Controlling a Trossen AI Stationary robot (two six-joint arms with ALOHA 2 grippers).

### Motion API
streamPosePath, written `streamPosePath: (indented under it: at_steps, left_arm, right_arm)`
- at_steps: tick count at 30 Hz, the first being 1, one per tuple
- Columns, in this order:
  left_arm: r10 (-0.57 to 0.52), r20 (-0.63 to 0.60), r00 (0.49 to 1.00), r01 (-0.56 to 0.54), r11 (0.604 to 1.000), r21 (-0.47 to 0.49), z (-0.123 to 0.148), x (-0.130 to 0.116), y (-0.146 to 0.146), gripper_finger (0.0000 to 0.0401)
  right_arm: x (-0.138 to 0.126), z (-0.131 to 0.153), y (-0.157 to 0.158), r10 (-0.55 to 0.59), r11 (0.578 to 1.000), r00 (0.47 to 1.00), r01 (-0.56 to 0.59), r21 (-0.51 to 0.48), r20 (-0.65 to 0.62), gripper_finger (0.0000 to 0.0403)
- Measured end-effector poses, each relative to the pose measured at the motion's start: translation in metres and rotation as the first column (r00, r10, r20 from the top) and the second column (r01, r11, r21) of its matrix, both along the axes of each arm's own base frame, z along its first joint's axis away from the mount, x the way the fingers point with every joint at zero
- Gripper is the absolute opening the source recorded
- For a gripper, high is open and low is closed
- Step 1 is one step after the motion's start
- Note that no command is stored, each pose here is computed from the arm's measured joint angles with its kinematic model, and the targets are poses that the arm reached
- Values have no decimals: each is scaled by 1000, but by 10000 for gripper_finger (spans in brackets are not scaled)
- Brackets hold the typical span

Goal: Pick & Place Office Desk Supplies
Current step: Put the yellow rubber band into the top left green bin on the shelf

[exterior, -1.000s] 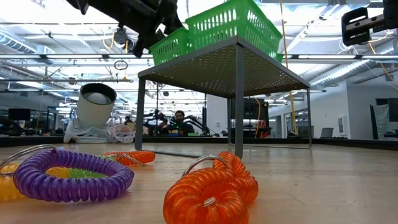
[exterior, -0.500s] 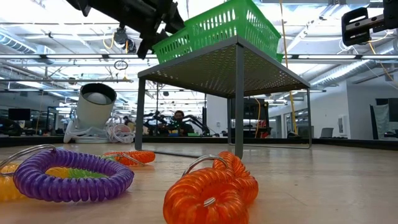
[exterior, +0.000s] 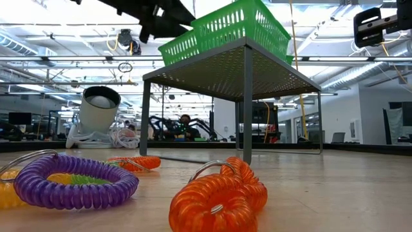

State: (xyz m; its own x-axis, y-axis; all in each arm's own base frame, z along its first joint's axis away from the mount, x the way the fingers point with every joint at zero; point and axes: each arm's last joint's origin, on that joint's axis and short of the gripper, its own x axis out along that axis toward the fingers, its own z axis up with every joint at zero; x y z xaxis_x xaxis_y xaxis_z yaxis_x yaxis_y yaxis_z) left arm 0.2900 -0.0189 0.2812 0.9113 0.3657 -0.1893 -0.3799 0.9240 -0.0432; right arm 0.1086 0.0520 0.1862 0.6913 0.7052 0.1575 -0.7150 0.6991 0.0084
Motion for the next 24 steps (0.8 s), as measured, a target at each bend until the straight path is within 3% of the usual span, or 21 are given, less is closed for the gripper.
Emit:
streamPosePath:
  at_steps: [7,13,24]
  left_arm:
    - [-70,52,996,70,998,-8,12,-7,-13,202]
    - [-136,53,989,141,984,-106,6,-5,-22,202]
    - [-112,-90,990,90,973,-213,-15,-7,-28,202]
  right_arm:
    - [0,0,0,0,1000,1000,0,0,-1,20]
    - [0,0,0,0,1000,1000,0,0,0,20]
    - [0,0,0,0,1000,1000,0,0,0,20]
